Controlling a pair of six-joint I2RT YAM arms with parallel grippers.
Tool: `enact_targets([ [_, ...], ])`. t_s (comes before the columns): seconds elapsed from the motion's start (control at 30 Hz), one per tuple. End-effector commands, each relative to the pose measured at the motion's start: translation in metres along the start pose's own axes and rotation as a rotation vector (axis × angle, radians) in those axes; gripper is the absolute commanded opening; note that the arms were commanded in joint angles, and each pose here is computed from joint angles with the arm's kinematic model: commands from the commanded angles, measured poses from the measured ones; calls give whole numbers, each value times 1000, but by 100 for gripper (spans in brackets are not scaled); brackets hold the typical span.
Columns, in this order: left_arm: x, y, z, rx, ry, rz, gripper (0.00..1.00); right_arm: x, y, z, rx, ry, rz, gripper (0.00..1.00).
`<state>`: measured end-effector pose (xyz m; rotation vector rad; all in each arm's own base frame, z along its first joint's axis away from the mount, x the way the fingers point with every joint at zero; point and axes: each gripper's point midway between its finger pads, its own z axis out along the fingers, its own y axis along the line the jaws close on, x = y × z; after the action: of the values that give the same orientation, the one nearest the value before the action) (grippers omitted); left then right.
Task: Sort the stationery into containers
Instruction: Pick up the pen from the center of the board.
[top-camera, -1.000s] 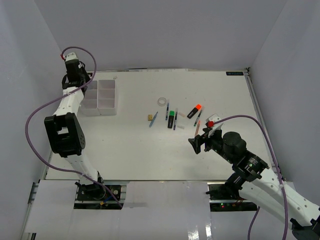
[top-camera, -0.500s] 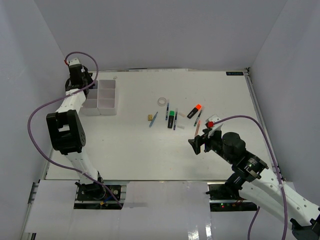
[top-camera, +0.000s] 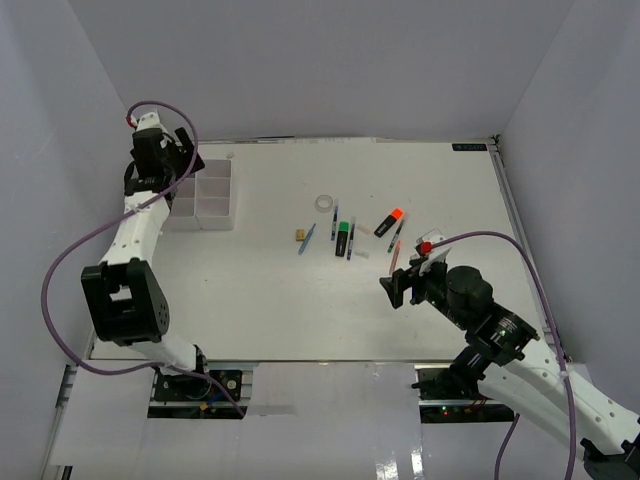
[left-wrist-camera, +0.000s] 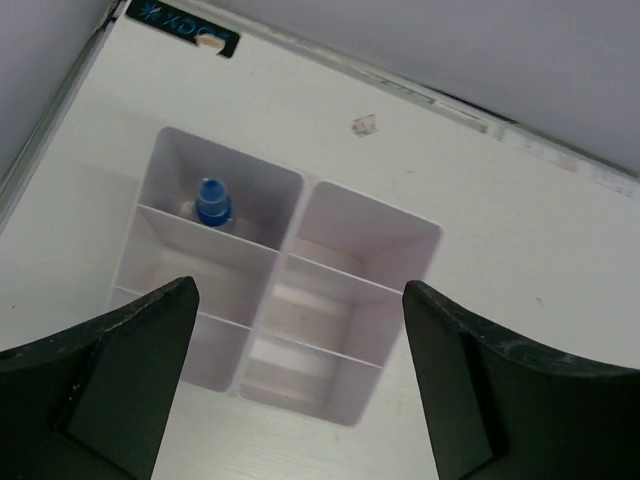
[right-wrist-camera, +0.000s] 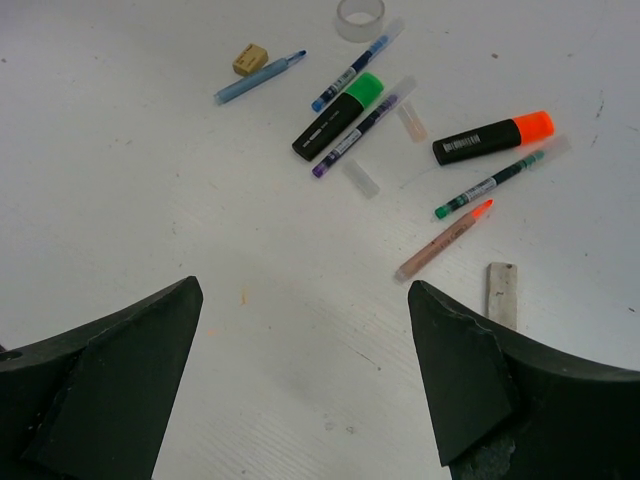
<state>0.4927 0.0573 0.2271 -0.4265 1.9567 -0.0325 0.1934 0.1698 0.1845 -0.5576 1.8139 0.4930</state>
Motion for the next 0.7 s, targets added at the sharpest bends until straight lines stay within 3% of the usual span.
enact_targets([
  [0.0, -2, -37, -50, 126, -4, 16, 95, -16, -8, -1, 60, -16, 38, 90],
  [0.23, 77, -76, -117, 331, 149, 69, 98, -3, -27, 14, 204, 62, 77, 92],
  [0.4, 101, -91, -156, 477, 157, 85, 98, 6, -56, 39, 378, 169, 62, 95],
  [0.67, 128, -90, -168, 525, 156, 95, 98, 30, -94, 103, 463, 304, 175, 99],
])
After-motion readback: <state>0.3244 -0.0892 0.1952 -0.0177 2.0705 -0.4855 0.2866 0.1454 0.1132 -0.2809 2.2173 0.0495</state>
